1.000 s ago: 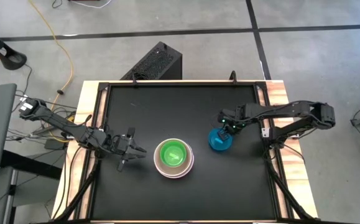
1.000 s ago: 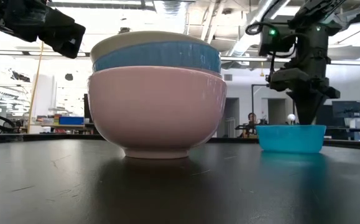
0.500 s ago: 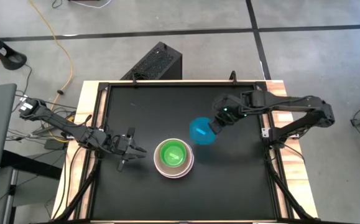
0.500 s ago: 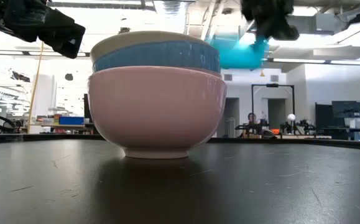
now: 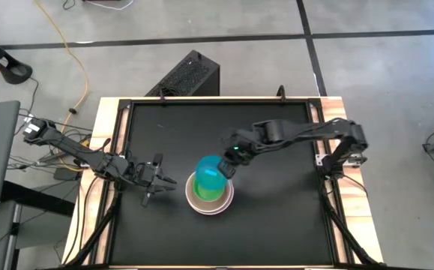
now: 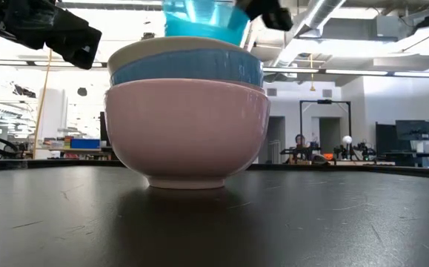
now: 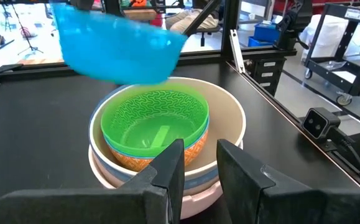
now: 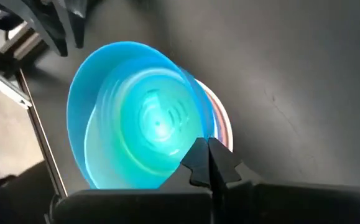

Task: Nest bowls inside each other
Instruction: Stack the transparent blue bowl on top of the transparent blue bowl

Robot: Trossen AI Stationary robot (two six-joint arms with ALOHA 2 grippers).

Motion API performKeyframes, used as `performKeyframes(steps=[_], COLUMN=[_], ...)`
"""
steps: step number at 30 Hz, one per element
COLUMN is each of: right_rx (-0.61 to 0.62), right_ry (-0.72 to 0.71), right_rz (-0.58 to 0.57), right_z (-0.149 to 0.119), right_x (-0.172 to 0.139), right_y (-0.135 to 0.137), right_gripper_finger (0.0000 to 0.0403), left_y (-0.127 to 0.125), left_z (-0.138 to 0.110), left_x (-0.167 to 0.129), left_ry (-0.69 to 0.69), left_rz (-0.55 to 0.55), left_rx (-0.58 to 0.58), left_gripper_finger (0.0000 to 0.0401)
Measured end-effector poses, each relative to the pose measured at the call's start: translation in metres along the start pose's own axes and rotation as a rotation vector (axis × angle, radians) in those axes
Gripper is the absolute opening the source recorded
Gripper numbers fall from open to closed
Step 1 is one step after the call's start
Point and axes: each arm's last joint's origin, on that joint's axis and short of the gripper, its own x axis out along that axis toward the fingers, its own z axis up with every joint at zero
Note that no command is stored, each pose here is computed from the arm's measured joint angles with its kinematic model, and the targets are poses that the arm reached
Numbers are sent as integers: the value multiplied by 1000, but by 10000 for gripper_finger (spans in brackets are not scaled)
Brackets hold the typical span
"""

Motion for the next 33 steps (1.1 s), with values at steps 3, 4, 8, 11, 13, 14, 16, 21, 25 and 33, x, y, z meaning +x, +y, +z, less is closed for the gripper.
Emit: performKeyframes(steps=[3, 4, 8, 11, 13, 14, 16, 21, 25, 33], right_rx=[-12, -13, -13, -8, -8, -7, -7, -17, -17, -34], right_ry=[41, 55, 124, 149, 152, 152, 140, 132, 143, 155], right_rz=[15, 21, 23, 9, 8, 8, 18, 37, 36, 82], right_z=[7, 7, 5, 3, 2, 2, 3, 1, 0, 4], right_x=[13, 18, 39, 50, 53, 53, 53, 49, 49, 35], right_y=[3, 4, 5, 5, 5, 5, 6, 11, 11, 6], right_gripper_finger=[0, 0, 0, 0, 0, 0, 0, 22, 58, 115], left_y=[0, 0, 0, 0, 0, 0, 0, 0, 0, 0], left_z=[0, 0, 0, 0, 0, 0, 0, 0, 0, -1], left_x=[0, 0, 0, 0, 0, 0, 0, 0, 0, 0], left_ry=[0, 0, 0, 3, 3, 3, 3, 3, 3, 7], left_rz=[0, -3, -8, -8, -8, -8, -8, -8, -8, -9], left_rx=[-1, -1, -2, 0, 0, 0, -1, -1, -2, -1], left_gripper_finger=[84, 84, 84, 84, 84, 84, 84, 84, 84, 84])
